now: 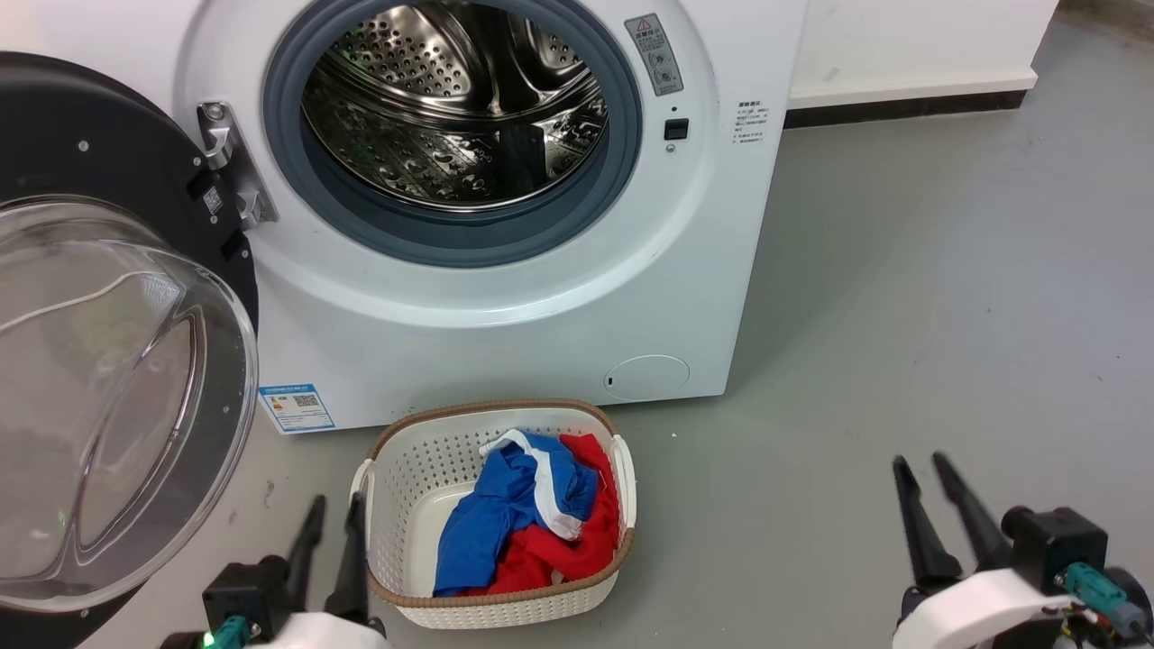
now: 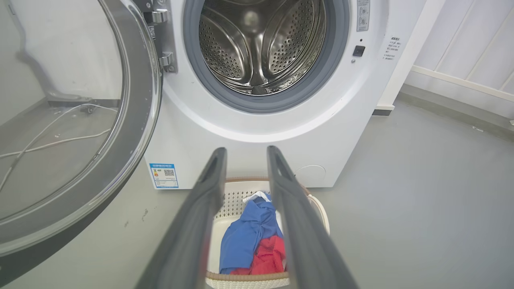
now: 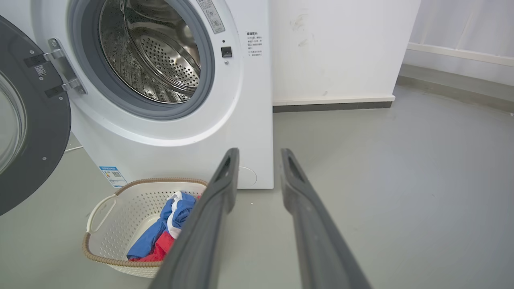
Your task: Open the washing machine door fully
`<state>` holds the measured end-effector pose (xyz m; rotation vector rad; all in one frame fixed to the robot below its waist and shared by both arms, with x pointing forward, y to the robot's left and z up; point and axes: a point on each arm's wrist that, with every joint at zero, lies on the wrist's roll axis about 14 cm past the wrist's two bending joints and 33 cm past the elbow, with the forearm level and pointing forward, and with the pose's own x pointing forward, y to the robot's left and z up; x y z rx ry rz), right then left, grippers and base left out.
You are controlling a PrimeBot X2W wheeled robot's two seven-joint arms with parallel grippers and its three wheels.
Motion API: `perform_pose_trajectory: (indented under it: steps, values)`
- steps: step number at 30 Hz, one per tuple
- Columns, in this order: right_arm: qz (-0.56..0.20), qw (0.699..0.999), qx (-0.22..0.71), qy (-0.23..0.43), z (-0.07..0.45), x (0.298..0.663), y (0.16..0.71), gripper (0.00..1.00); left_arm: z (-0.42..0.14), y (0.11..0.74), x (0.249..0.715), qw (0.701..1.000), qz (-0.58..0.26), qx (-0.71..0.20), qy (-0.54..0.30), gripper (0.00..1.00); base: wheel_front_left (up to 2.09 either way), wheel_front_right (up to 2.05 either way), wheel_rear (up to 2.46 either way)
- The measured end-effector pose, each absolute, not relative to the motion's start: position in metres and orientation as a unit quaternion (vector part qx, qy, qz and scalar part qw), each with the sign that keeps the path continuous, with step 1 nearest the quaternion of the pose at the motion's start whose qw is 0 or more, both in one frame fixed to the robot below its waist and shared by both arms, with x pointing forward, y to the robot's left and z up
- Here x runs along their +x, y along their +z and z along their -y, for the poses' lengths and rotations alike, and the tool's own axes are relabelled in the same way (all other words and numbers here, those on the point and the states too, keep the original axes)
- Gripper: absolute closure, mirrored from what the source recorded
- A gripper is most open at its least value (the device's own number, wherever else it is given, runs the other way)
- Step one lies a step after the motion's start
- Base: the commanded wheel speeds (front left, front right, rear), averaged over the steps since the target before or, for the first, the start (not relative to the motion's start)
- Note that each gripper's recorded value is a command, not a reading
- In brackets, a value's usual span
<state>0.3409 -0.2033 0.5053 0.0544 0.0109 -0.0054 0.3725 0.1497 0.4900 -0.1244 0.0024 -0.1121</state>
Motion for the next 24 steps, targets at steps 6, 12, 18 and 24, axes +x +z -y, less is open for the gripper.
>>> perform_pose_trajectory:
  steps: [6,12,18,24]
  values:
    - [-0.035,0.997,0.062,-0.009,0.204,0.335,0.486,1.0,-0.154,0.47,0.365,0.994,-0.039,-0.091,-0.044,1.0,0.0,0.0,0.0]
    - [-0.035,0.992,0.122,-0.017,0.206,0.337,0.486,1.0,-0.16,0.467,0.366,0.987,-0.052,-0.148,-0.027,1.0,0.0,0.0,0.0]
    - [-0.036,0.983,0.177,-0.023,0.208,0.339,0.485,1.0,-0.162,0.468,0.369,0.978,-0.056,-0.201,-0.017,1.0,0.0,0.0,0.0]
    - [-0.033,0.973,0.227,-0.027,0.21,0.343,0.486,1.0,-0.165,0.468,0.37,0.966,-0.061,-0.25,-0.008,1.0,0.0,0.0,0.0]
